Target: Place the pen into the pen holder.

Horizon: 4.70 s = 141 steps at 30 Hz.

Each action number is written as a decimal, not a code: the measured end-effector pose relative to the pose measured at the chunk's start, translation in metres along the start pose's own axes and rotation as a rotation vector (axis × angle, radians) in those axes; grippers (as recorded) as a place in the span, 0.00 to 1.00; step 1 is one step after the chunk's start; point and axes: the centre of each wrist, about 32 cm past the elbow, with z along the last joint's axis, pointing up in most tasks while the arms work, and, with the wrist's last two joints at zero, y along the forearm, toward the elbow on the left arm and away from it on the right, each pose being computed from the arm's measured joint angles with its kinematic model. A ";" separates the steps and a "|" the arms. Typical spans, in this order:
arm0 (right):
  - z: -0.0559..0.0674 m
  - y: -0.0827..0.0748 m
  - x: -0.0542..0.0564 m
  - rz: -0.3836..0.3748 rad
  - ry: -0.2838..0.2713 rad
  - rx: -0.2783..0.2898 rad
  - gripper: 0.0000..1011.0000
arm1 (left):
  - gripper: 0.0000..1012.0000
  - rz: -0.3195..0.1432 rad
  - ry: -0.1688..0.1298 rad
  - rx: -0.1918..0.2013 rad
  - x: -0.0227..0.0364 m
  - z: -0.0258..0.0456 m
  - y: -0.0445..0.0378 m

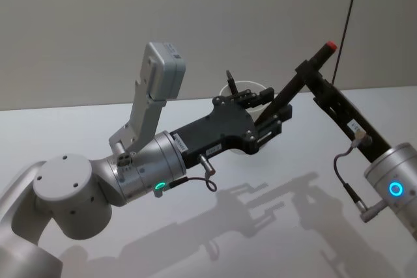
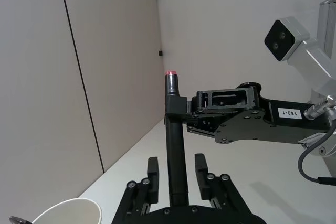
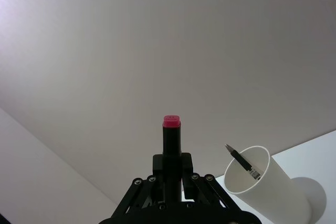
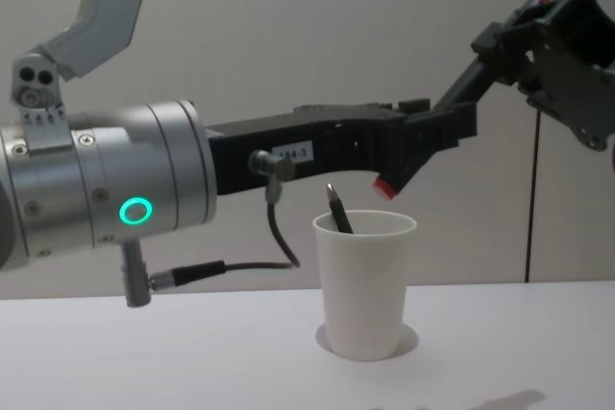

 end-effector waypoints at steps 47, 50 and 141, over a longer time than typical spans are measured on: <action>0.009 0.004 0.018 0.017 -0.134 0.058 0.18 | 0.99 0.000 0.000 0.000 0.0000 0.0000 0.0000; 0.012 0.006 0.022 0.021 -0.166 0.069 0.18 | 0.99 0.000 0.000 0.000 0.0000 0.0000 0.0000; -0.017 0.115 0.083 0.170 -0.715 -0.001 0.18 | 0.99 0.000 0.000 0.000 0.0000 0.0000 0.0000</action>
